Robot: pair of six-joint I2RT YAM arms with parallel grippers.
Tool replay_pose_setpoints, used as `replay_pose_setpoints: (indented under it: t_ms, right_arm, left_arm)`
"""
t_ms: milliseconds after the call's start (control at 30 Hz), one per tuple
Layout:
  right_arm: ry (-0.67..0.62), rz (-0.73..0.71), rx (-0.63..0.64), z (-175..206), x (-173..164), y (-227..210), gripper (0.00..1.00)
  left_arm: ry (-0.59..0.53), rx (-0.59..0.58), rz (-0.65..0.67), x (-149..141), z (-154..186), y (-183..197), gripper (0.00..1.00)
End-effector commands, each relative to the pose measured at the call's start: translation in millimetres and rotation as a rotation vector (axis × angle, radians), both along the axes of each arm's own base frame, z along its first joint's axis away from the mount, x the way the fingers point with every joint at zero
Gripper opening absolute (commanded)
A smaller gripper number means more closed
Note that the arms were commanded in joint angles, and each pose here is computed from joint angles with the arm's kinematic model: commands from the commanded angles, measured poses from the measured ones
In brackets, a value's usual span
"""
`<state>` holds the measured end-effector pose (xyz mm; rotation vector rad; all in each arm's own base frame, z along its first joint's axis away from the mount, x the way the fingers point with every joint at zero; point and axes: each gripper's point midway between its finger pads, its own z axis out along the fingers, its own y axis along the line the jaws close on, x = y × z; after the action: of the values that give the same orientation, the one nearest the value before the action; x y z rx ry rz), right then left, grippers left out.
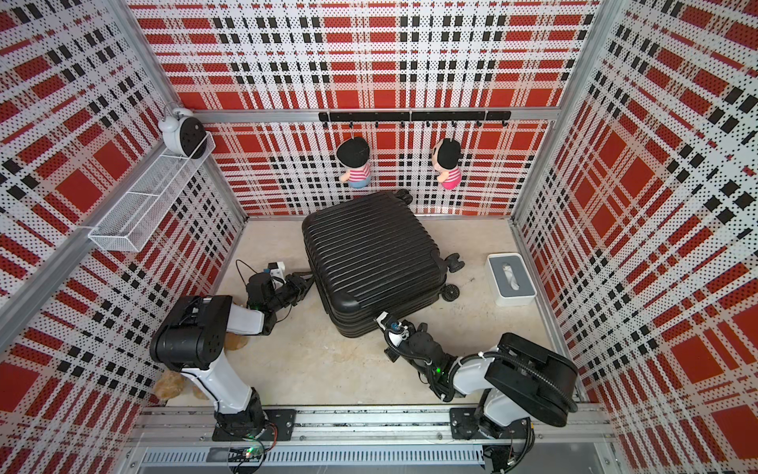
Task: Open the suitcase zippers
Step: Adjust the suitcase at the center of the board.
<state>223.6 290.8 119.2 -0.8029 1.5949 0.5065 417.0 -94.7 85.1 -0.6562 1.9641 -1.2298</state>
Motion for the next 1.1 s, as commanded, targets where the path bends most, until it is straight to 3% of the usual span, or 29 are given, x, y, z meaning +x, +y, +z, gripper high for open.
replay_pose_setpoints:
  t_ms: [0, 200, 433, 767, 1067]
  right_arm:
    - [-0.035, 0.032, 0.034, 14.5, -6.6, 5.8, 0.0]
    - [-0.042, 0.027, 0.026, 15.0, -4.8, 6.6, 0.0]
    - [-0.045, 0.015, 0.029, 14.5, -3.4, 5.3, 0.0]
    - [-0.043, -0.03, 0.003, 11.1, 0.8, -3.2, 0.0]
    - [-0.037, -0.052, -0.018, 13.5, 1.6, -8.9, 0.0]
  left_arm:
    - [-0.038, 0.001, -0.036, 10.5, 3.3, -9.8, 0.4]
    - [-0.052, 0.019, -0.037, 18.0, 2.8, -17.2, 0.23]
    - [-0.066, 0.033, -0.015, 3.5, 11.2, -15.3, 0.0]
    - [-0.057, 0.059, 0.027, -43.7, 17.5, -10.4, 0.0]
    - [-0.07, 0.173, 0.086, -82.3, 41.8, -9.6, 0.0]
